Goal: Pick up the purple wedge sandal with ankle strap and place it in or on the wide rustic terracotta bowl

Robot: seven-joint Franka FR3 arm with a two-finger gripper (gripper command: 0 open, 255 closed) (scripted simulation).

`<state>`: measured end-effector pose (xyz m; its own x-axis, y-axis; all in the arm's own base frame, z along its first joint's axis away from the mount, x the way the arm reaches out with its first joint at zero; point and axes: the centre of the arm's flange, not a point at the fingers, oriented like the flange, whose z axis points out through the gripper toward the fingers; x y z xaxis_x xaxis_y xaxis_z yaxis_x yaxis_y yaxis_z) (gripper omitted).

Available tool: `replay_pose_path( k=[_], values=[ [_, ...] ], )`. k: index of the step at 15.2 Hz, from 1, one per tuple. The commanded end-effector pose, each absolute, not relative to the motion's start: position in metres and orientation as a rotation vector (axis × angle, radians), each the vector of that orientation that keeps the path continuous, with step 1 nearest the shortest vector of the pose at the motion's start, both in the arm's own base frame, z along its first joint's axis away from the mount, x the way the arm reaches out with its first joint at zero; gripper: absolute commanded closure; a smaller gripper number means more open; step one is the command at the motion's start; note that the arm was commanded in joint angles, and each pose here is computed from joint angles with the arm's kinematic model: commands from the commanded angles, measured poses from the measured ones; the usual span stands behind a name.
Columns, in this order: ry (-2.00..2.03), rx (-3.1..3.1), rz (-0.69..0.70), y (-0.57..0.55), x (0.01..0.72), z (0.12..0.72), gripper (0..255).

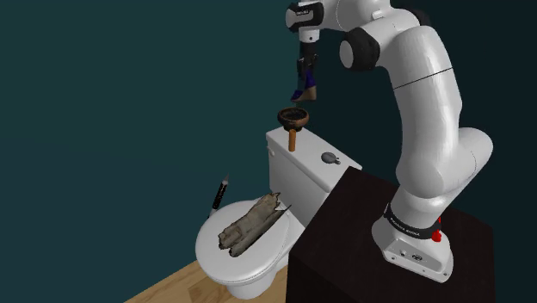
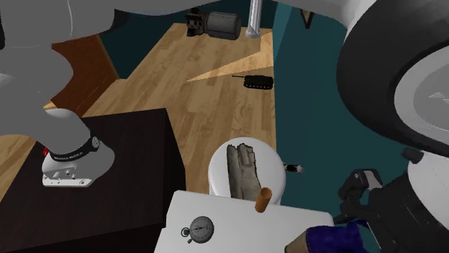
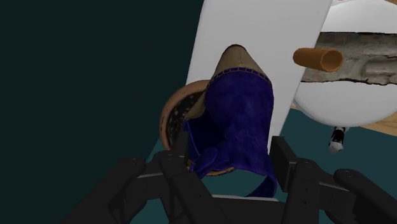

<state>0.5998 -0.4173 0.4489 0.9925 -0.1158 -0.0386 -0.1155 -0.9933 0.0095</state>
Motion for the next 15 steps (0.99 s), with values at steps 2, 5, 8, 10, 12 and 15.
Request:
replay_pose_path(
  k=[2,5,8,10,12,15],
  values=[
    [-0.177,3.13,-0.063,-0.438,0.617,0.453,255],
    [-0.177,3.13,-0.063,-0.438,0.617,0.437,255],
    [-0.177,3.13,-0.063,-0.438,0.617,0.421,255],
    [-0.177,3.13,-0.063,-0.438,0.617,0.411,255],
    [-0.177,3.13,-0.063,-0.438,0.617,0.4,255],
    [-0.177,3.13,-0.063,-0.438,0.617,0.384,255]
  ],
)
